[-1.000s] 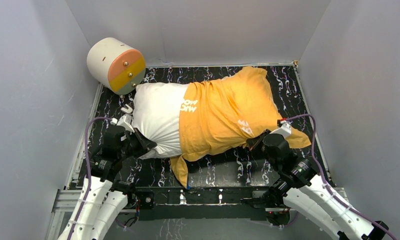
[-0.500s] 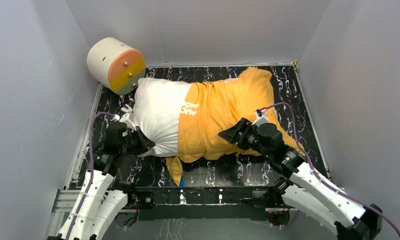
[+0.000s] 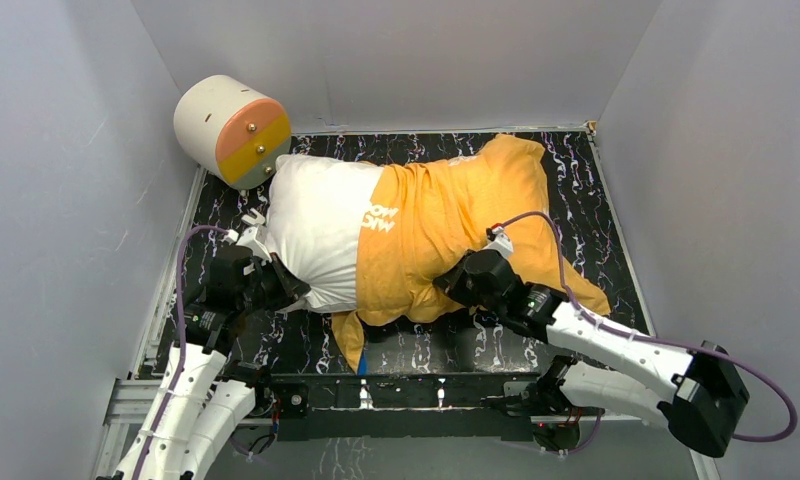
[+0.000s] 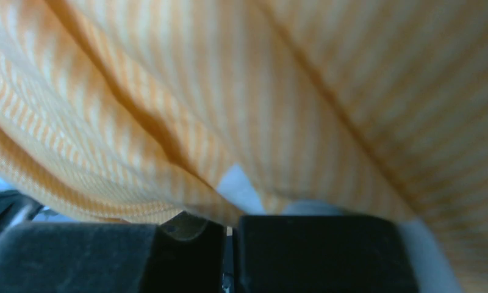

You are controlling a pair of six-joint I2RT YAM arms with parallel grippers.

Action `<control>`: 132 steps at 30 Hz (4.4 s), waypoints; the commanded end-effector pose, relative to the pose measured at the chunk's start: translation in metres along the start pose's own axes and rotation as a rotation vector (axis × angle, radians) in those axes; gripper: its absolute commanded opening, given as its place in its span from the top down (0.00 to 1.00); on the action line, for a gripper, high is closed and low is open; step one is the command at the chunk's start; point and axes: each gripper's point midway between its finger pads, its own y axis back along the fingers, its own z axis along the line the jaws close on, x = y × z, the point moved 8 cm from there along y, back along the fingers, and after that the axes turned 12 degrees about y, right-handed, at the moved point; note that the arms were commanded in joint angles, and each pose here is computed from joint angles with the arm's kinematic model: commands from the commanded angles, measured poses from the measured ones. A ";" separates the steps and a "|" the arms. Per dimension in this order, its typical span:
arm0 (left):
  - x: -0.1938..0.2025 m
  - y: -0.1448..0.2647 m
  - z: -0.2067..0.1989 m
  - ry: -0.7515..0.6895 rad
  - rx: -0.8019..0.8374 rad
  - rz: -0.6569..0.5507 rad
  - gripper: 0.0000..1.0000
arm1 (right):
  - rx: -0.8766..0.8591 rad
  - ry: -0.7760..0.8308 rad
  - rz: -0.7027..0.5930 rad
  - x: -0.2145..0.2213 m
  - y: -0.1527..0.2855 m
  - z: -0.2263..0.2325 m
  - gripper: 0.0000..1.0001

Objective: Remove the pillowcase from the pillow
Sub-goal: Remove the pillow from the pillowcase.

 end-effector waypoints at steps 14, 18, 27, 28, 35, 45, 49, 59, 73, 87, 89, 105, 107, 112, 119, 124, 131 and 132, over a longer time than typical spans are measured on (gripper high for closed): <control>-0.013 0.010 -0.005 -0.018 0.023 -0.140 1.00 | 0.579 0.384 -0.388 -0.102 0.038 -0.048 1.00; -0.012 0.008 -0.006 -0.021 0.027 -0.118 1.00 | 0.412 0.341 -0.276 -0.084 0.029 -0.042 1.00; -0.010 0.005 -0.008 -0.030 0.059 -0.083 1.00 | -0.247 0.122 0.014 -0.038 0.033 0.014 0.41; -0.010 0.006 -0.009 -0.032 0.061 -0.083 1.00 | -0.278 0.112 0.038 -0.035 0.035 0.016 0.38; -0.010 0.004 -0.009 -0.035 0.072 -0.074 1.00 | -0.323 0.121 0.087 -0.008 0.027 0.021 0.22; -0.010 0.005 -0.009 -0.036 0.074 -0.079 1.00 | -0.192 0.152 -0.192 0.023 -0.046 0.053 0.14; -0.010 0.006 -0.009 -0.036 0.070 -0.089 1.00 | -0.033 0.171 -0.281 0.016 -0.068 0.047 0.37; -0.014 0.012 -0.003 -0.008 0.007 -0.161 1.00 | 0.414 0.164 -0.479 -0.005 -0.012 -0.044 1.00; -0.014 0.017 -0.004 -0.012 0.012 -0.167 1.00 | 0.179 0.381 -0.360 -0.030 0.056 -0.041 0.82; -0.011 0.021 -0.010 -0.037 0.095 -0.170 1.00 | -0.132 0.613 -0.393 -0.103 0.088 0.085 0.01; -0.010 0.022 -0.010 -0.042 0.104 -0.167 1.00 | -0.045 0.686 -0.402 -0.117 0.070 0.101 0.01; -0.027 0.063 -0.037 -0.186 0.185 -0.253 0.08 | 0.115 0.604 0.118 0.042 -0.090 -0.035 0.28; -0.045 0.073 -0.058 -0.232 0.230 -0.293 0.05 | 0.077 0.524 0.172 0.066 -0.090 -0.052 0.29; -0.084 0.036 -0.100 -0.278 0.284 -0.168 0.02 | 0.027 0.411 0.324 0.107 -0.091 -0.072 0.28; -0.097 -0.085 -0.068 -0.289 -0.025 0.086 0.02 | -0.004 0.450 0.304 0.116 -0.090 -0.071 0.23; -0.059 -0.120 -0.041 -0.269 -0.136 0.246 0.10 | -0.049 0.507 0.118 0.082 -0.080 -0.049 0.14; -0.036 -0.114 -0.032 -0.347 -0.113 0.315 1.00 | 0.054 0.701 -0.249 -0.024 -0.042 0.016 0.02; -0.031 -0.114 -0.031 -0.349 -0.094 0.353 1.00 | 0.098 0.712 -0.306 -0.041 -0.036 0.023 0.02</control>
